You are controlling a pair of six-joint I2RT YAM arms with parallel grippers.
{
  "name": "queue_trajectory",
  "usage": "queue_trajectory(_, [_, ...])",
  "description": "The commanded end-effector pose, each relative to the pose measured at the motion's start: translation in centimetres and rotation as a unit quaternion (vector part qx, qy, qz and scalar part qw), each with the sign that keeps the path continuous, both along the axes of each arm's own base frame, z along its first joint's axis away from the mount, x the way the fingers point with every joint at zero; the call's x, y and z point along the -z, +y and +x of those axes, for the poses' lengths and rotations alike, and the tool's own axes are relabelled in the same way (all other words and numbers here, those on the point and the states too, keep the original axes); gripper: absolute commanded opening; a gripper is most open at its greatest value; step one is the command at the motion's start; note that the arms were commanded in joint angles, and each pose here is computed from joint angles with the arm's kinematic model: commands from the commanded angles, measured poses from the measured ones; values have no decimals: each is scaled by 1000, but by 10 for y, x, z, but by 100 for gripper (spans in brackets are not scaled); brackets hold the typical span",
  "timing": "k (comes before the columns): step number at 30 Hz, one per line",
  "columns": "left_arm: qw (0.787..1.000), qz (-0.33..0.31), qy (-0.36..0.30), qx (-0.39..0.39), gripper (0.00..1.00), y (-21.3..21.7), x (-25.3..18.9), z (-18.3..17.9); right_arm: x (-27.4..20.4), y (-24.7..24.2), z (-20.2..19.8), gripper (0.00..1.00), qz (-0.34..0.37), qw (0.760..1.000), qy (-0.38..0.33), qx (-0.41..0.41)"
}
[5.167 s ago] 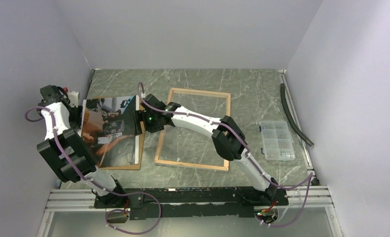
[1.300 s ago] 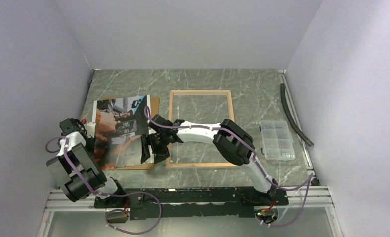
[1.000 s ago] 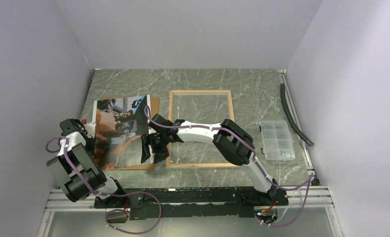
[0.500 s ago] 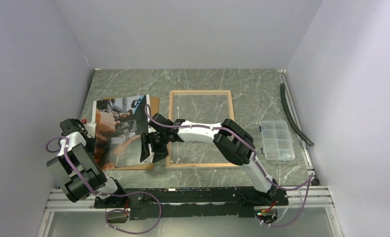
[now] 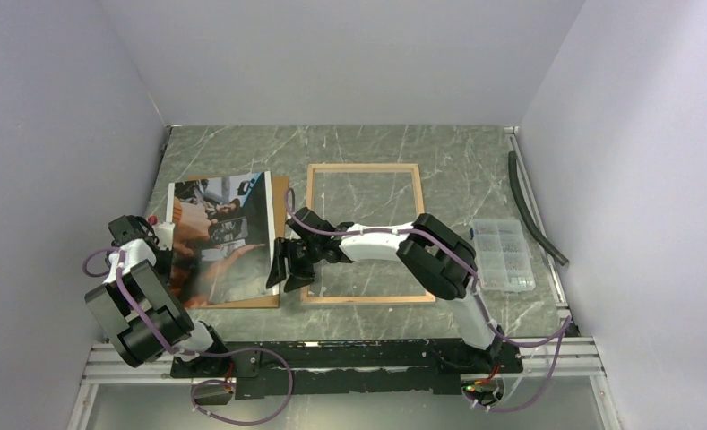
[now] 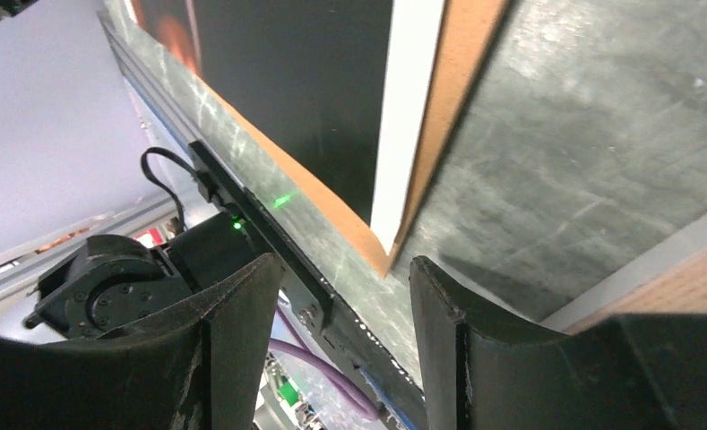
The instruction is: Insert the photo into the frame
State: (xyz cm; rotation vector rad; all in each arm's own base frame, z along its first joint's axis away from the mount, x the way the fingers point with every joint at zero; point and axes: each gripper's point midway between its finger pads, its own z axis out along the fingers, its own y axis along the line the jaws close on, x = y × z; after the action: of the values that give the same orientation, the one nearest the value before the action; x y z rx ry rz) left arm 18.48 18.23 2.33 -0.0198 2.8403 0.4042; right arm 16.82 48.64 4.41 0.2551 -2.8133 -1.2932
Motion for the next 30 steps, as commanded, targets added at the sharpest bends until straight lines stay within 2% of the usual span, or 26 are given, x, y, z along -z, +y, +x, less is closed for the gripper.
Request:
queue_trajectory(1, [1000, -17, -4, 17, 35, -8, 3, 1, -45, 17, 11, 59, 60, 998, -33, 5])
queue_trajectory(7, [1000, -20, -6, 17, 34, -10, 3, 0, -24, 18, 2, 59, 29, 1000, -5, -7])
queue_trajectory(17, [1000, -20, -10, 18, 33, -10, 3, 3, -11, 15, 3, 62, -29, 999, -22, -13])
queue_trajectory(30, [1000, -20, -10, 21, 31, -11, 5, 2, 4, 18, 1, 62, -52, 998, -19, -20])
